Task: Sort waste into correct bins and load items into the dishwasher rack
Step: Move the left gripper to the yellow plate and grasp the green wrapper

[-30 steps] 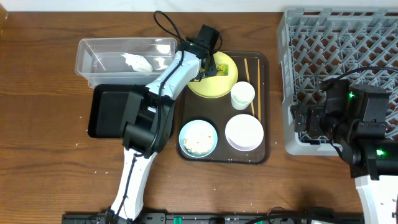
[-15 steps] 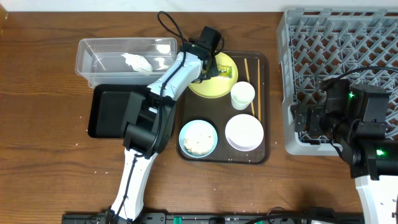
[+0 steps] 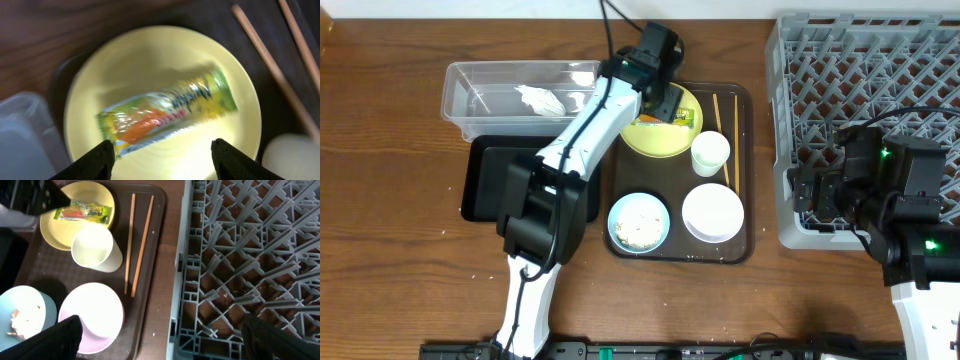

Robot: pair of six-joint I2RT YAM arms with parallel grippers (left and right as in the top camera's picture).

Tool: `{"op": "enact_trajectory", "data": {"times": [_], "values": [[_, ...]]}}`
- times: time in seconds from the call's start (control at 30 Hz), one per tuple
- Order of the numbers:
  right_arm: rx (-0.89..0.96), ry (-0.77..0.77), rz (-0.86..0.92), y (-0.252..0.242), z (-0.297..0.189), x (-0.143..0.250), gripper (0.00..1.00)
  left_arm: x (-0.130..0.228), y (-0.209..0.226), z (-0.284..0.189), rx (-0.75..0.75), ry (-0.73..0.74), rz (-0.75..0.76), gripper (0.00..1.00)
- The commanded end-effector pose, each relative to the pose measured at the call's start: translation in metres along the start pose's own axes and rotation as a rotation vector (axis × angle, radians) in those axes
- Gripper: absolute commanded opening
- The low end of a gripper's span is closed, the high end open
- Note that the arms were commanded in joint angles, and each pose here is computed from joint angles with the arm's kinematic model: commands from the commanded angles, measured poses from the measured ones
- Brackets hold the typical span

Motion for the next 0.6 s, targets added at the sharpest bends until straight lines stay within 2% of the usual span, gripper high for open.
{"op": "enact_trajectory", "data": {"times": [0.0, 0.13, 0.2, 0.57], "values": [[-0.024, -0.023, -0.031, 0.008, -0.006, -0.006, 0.99, 0.017, -0.020, 0.018, 0.082, 0.052, 0.306, 0.65], [-0.024, -0.024, -0.031, 0.008, -0.006, -0.006, 0.99, 0.032, -0.033, 0.029, 0.113, 0.086, 0.509, 0.64], [-0.024, -0.024, -0.031, 0.008, -0.006, -0.006, 0.99, 0.036, -0.035, 0.035, 0.117, 0.083, 0.564, 0.63], [-0.024, -0.019, -0.031, 0.008, -0.006, -0.005, 0.99, 0.027, -0.032, 0.056, 0.053, -0.032, 0.585, 0.63]]}}
Point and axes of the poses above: each gripper's point midway between its finger pads, its own z axis out along the fingers, its own y axis along the line the jaws close on, x = y × z, the point moved 6 cm from there along -z, back along the fingers, and after that the axes turned 7 degrees about z, right-handed, at the moved point
